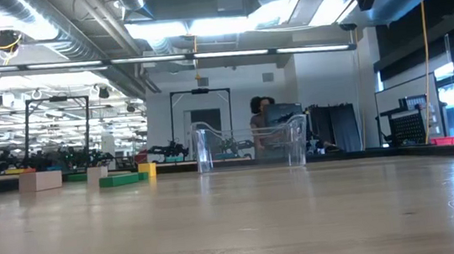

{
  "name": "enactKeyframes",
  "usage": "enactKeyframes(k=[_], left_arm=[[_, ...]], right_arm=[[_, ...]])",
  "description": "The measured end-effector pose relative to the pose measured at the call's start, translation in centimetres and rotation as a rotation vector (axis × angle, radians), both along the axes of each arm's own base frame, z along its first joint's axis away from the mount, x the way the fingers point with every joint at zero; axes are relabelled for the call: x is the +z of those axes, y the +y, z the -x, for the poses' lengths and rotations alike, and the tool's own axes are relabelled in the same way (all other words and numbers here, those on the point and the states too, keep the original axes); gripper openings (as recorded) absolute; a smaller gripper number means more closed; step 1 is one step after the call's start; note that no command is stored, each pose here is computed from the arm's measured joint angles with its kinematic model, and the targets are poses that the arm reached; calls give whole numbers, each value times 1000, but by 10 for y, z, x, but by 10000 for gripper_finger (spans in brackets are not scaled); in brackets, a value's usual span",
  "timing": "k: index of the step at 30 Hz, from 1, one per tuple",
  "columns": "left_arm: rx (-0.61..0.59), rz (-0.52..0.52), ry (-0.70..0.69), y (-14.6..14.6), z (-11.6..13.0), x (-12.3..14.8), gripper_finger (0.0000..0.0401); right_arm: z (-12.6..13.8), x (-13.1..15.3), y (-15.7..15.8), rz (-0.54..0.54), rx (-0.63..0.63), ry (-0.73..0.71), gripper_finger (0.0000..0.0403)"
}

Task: Sort & place blocks by color
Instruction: Put the left yellow block into the bottom left transparent bin

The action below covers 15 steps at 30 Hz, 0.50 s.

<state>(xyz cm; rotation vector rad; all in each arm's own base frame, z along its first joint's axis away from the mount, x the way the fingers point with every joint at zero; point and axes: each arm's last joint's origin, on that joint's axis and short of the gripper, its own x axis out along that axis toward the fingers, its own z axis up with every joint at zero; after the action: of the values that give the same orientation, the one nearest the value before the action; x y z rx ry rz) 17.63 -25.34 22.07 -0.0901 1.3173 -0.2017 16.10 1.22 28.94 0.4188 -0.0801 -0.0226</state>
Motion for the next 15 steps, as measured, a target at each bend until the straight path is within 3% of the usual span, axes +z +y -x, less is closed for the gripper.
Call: enactKeyframes(k=[7,15], left_arm=[[14,-100,68,-8,-11,-37,115],[12,-93,121,-11,-16,-52,115]], right_arm=[[0,0,0,0,0,0,10],[0,0,0,3,0,0,10]])
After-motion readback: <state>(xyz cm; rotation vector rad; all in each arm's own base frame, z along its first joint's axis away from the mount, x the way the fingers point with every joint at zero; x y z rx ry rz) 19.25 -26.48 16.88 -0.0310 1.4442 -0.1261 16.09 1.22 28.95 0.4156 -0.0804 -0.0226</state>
